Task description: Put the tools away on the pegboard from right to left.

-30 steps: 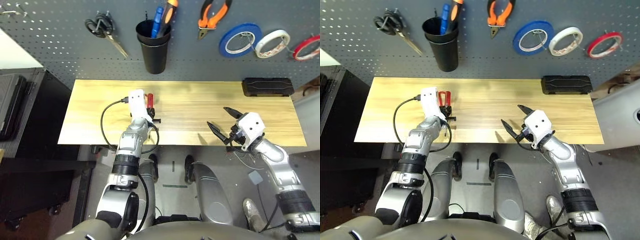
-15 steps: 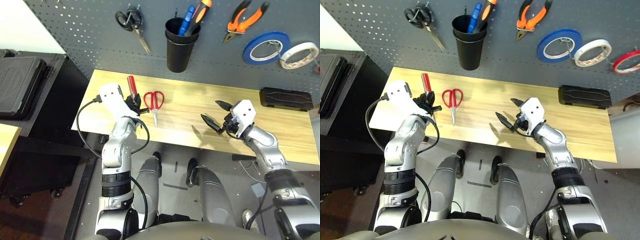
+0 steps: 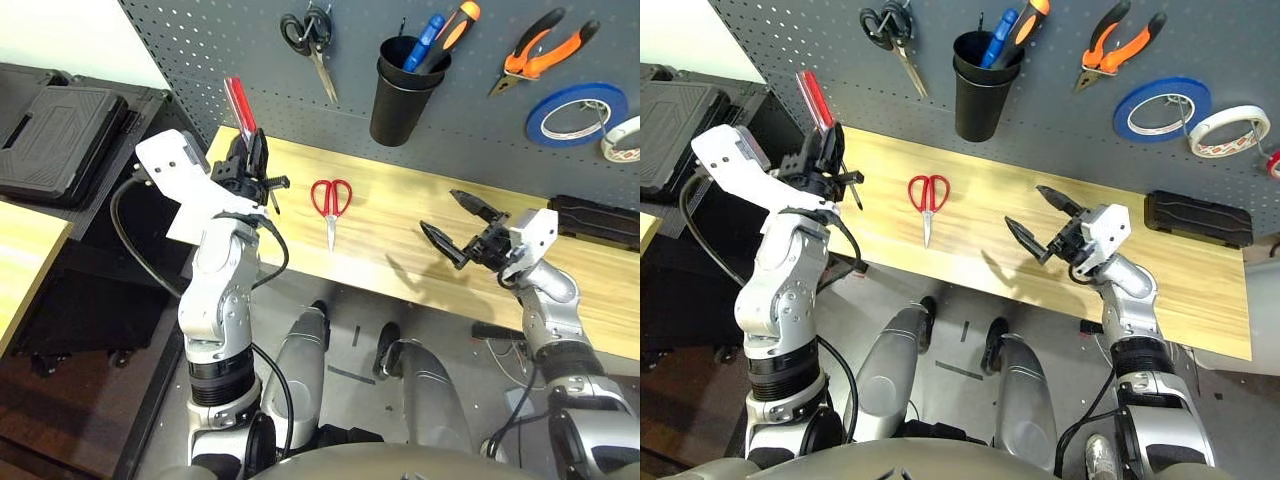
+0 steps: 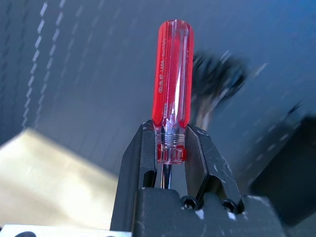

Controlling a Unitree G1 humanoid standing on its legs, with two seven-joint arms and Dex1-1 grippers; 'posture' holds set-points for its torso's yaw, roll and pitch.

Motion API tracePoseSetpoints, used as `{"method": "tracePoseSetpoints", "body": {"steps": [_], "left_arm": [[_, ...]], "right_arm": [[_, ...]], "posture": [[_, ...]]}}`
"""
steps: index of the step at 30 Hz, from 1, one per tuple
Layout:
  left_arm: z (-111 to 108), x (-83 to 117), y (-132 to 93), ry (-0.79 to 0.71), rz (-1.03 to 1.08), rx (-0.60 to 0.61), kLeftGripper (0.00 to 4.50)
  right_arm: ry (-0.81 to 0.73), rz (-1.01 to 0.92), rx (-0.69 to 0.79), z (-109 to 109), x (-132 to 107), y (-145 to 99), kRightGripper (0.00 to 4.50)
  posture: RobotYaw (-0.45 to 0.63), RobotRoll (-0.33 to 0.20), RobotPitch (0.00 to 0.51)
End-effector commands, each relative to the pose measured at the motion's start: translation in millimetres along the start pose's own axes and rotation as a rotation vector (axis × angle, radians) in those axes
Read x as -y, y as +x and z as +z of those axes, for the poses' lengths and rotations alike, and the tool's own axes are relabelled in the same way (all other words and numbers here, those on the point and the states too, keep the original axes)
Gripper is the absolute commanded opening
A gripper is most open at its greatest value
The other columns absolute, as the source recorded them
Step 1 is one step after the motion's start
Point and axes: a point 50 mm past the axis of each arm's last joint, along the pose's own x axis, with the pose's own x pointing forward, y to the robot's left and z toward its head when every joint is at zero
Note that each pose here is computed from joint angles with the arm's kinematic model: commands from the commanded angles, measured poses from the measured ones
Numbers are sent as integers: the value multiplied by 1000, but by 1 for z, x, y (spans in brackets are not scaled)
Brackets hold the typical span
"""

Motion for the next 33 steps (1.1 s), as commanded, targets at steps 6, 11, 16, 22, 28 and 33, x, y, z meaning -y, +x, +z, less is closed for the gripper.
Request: {"method": "tracePoseSetpoints", "body": {"steps": [6, 11, 16, 22, 28, 33], "left_arm": [[27, 8, 21, -1, -97, 61, 836], [39, 13, 35, -3, -142, 88, 836], [48, 18, 48, -6, -171, 108, 836], [54, 20, 58, -1, -187, 121, 836], [60, 25, 67, 4, -198, 134, 836], [65, 31, 77, -4, -202, 157, 836]], "right_arm": [[5, -2, 46, 39, 32, -14, 4500], [26, -2, 88, 65, 47, -13, 4500], [48, 22, 129, 89, 53, -9, 4500], [56, 31, 148, 111, 58, -5, 4500], [41, 1, 151, 122, 70, -7, 4500], [31, -16, 157, 123, 76, -6, 4500]], "posture": [[261, 0, 233], [211, 0, 225], [166, 0, 217], [140, 0, 210], [129, 0, 208], [128, 0, 208]]}}
